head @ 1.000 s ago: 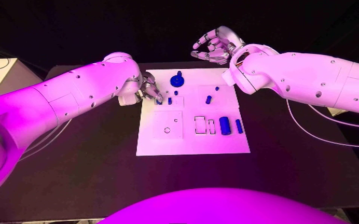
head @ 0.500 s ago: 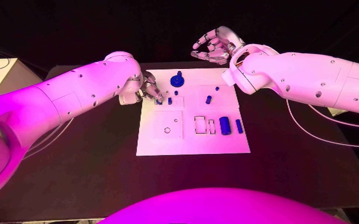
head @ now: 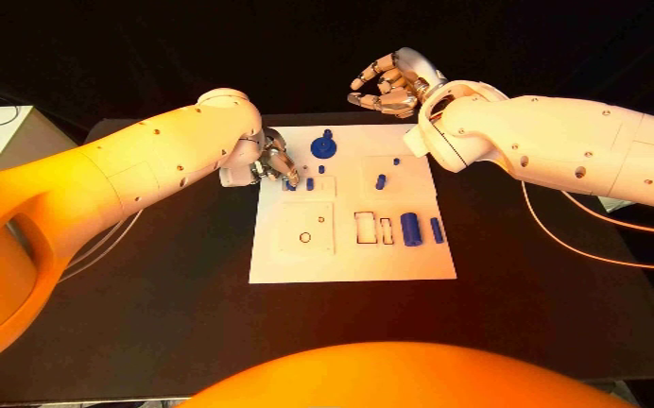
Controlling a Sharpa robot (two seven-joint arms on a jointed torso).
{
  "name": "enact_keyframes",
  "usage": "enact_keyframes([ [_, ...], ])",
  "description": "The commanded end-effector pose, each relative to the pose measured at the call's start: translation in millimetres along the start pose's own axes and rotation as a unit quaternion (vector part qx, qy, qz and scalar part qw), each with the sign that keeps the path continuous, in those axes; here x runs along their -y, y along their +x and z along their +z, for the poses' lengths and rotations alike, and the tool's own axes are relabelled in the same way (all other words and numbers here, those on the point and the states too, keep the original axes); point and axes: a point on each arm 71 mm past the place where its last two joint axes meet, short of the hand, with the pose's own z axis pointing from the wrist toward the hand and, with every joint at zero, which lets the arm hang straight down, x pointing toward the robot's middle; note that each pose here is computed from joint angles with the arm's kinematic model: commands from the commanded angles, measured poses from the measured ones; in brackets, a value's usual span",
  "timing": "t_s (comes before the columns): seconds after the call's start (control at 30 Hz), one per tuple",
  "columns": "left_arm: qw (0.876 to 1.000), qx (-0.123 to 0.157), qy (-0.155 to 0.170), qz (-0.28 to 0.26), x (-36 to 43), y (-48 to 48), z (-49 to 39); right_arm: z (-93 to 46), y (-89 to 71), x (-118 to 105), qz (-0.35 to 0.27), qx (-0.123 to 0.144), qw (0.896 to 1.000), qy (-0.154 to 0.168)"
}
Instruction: Assemble the parts on the task board
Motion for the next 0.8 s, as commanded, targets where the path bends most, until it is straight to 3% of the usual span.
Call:
enact_keyframes([
  [0.03,1.000,-0.025,0.004,0.004,4.5,8.4,3.1,-0.1,1.6,-1.5,-0.003,-0.006,1.000,-0.005],
  [0.8,1.000,-0.012,0.008,0.002,11.0,8.2,3.4,-0.5,1.4,-1.4,-0.003,-0.007,1.000,-0.005],
])
